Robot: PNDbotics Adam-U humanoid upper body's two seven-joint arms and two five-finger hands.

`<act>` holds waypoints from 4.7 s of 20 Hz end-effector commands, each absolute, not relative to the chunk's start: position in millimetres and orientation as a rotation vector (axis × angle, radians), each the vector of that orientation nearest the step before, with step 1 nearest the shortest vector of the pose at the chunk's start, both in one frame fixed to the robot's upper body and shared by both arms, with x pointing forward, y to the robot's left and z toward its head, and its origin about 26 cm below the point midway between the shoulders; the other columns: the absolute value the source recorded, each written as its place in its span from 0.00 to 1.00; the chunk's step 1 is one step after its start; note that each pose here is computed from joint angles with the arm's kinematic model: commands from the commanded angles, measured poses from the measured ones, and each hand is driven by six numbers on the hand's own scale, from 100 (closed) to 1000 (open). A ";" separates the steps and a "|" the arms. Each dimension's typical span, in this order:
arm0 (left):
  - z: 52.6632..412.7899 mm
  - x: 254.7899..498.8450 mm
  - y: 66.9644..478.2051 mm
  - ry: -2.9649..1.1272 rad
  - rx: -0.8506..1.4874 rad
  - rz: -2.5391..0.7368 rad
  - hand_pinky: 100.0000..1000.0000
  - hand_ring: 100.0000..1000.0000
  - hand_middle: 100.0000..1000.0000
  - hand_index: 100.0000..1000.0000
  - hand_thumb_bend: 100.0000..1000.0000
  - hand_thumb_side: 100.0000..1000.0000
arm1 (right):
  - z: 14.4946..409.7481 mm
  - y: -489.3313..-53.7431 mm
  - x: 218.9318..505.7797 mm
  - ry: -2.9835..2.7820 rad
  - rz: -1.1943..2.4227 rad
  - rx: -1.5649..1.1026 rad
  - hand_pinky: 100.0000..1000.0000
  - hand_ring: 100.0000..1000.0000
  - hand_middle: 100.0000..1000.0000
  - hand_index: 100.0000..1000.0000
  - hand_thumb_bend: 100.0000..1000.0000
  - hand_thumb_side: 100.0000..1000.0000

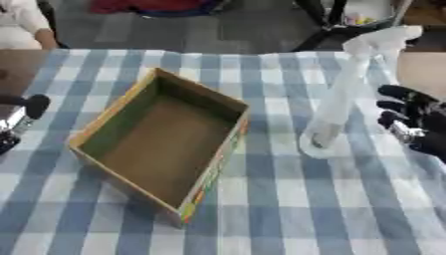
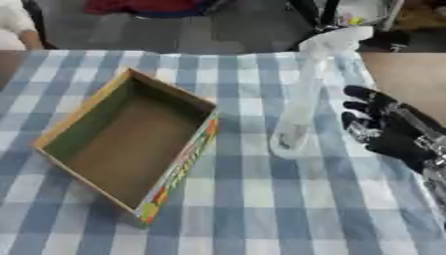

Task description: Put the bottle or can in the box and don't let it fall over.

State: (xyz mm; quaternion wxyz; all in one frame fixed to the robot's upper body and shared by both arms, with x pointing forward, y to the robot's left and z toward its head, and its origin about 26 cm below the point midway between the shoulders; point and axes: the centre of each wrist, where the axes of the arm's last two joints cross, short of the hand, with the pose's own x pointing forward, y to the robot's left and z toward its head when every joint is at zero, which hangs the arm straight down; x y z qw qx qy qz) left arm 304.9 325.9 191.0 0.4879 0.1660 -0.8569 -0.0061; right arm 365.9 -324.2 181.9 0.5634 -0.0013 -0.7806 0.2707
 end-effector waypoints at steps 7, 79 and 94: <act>200.3 303.7 327.1 -2.109 0.417 -0.036 1.00 0.51 0.70 0.85 0.74 0.22 | 199.2 -319.3 367.0 -1.881 0.650 0.024 0.86 1.00 1.00 0.96 0.00 0.22; 202.4 304.5 324.4 -2.119 0.389 -0.047 1.00 0.50 0.70 0.85 0.71 0.22 | 234.2 -301.8 376.1 -2.021 0.725 0.116 0.87 1.00 1.00 0.96 0.00 0.36; 203.8 304.6 324.0 -2.125 0.385 -0.047 1.00 0.50 0.70 0.85 0.69 0.23 | 238.0 -297.0 377.2 -2.043 0.754 0.144 0.86 1.00 1.00 0.95 0.00 0.36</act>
